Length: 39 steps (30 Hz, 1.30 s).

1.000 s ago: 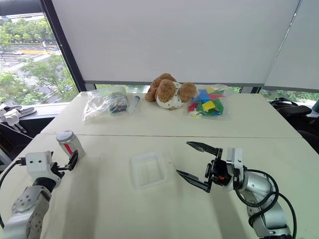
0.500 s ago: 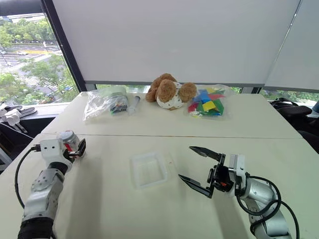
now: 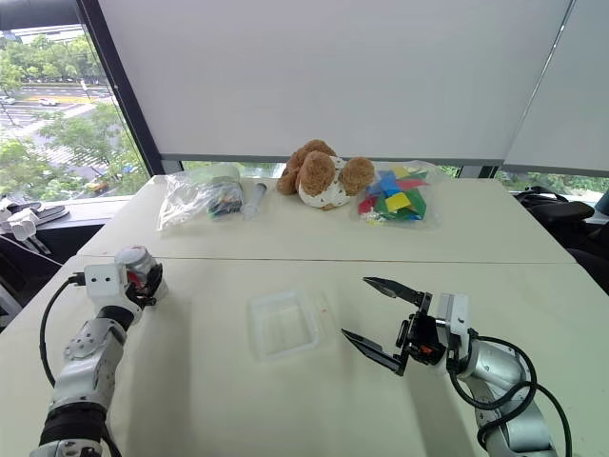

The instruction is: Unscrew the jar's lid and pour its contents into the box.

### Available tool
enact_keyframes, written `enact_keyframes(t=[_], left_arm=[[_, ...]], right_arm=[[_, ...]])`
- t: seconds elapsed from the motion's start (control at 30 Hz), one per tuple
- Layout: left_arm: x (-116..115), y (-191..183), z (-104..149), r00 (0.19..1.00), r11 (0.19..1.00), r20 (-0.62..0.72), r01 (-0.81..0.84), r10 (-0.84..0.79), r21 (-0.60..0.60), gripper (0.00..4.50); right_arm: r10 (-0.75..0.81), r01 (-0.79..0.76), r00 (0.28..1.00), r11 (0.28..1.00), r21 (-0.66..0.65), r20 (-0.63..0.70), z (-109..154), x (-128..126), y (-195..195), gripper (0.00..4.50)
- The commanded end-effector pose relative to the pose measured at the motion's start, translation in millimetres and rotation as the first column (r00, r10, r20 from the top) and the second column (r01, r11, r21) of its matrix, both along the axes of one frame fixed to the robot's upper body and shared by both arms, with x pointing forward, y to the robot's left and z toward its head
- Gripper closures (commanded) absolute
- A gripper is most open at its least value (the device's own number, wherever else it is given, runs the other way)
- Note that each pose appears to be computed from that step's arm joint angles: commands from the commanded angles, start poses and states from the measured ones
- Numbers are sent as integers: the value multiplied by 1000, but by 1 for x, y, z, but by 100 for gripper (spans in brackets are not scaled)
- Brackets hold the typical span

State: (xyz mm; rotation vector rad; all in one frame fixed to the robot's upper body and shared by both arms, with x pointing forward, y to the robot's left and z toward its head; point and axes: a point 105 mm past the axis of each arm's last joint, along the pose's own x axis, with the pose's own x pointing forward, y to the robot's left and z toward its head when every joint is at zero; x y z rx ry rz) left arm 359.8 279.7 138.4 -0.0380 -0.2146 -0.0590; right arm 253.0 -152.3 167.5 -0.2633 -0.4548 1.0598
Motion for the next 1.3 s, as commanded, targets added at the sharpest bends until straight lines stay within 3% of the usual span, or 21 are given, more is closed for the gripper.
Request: enact_keyframes(t=[0.03,0.13,0.23,0.33,0.43,0.7,0.93,1.23,1.3], left_arm=[[-26,-41,67,902,915,159,399,-402,55,233],[-58,-88,68,692,676,-31,713,-722,185,233],[-74,-118,62,529,493,-156,842,-834,219,233],[-78,-135,62,456,414,-188,882,-870,225,233],[-77,-157,60,394,341,-192,904,-899,258,233],[-81,-180,51,338,278,-198,919,-920,279,233],[-80,-185,51,334,273,-191,918,-923,287,233],[-83,-189,51,327,267,-187,920,-926,287,233],[-83,-189,51,326,266,-187,920,-927,288,233]], right_arm=[[14,-14,1000,1000,8,18,20,-4,3,0],[48,-49,998,999,-11,-51,38,-1,23,0],[106,-102,986,994,37,-132,62,2,51,0],[171,-158,967,984,81,-187,76,1,69,0],[203,-198,955,979,46,-215,81,9,93,0],[234,-248,938,969,-24,-257,81,19,133,0],[239,-273,929,958,-87,-283,71,24,141,0],[255,-288,921,954,-77,-293,72,24,143,0],[258,-291,920,954,-76,-295,72,24,143,56]])
